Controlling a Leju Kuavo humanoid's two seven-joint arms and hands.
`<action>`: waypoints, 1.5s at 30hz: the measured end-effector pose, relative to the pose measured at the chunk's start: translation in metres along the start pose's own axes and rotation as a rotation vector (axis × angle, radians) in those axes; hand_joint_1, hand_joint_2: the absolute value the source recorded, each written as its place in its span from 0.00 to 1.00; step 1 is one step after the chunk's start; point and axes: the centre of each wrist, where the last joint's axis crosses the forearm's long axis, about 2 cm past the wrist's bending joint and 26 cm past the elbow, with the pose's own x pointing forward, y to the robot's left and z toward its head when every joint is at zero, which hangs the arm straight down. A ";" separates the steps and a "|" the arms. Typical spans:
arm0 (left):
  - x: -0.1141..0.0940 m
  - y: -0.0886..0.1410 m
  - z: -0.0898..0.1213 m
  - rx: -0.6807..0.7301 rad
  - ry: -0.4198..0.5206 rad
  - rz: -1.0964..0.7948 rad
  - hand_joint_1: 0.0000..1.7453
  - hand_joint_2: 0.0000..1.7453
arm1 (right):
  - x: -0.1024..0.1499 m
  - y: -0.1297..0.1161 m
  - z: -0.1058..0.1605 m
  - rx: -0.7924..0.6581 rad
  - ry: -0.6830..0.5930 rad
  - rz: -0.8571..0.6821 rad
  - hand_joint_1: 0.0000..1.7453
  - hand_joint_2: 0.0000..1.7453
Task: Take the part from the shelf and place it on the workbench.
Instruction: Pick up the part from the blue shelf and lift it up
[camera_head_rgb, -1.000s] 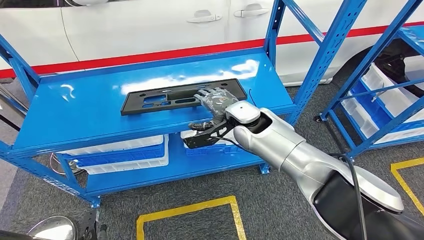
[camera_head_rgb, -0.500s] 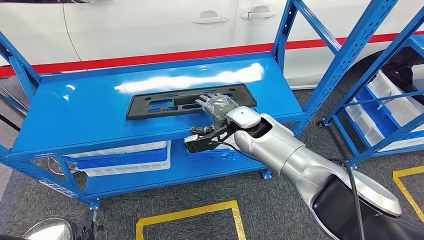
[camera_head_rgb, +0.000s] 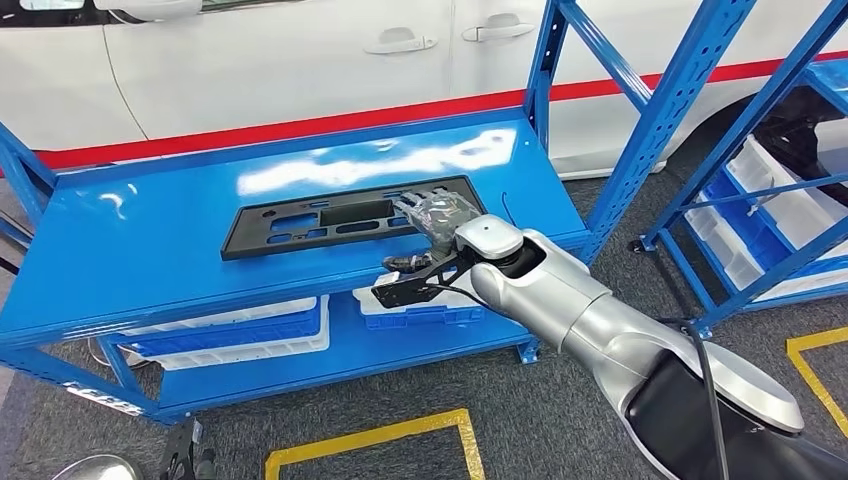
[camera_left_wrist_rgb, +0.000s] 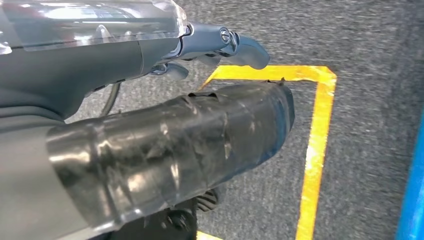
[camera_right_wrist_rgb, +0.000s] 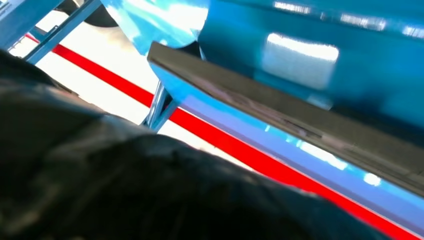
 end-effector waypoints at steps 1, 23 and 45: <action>0.000 0.000 0.000 0.001 -0.001 0.000 0.00 0.00 | 0.000 0.000 0.000 0.000 0.000 0.000 0.00 0.00; 0.001 -0.001 0.000 -0.002 -0.011 0.001 0.00 0.00 | 0.000 0.006 -0.001 0.014 0.006 -0.002 0.00 0.00; 0.001 0.000 0.000 -0.021 0.007 -0.002 0.00 0.00 | 0.017 0.023 -0.005 0.033 -0.025 -0.025 0.00 0.00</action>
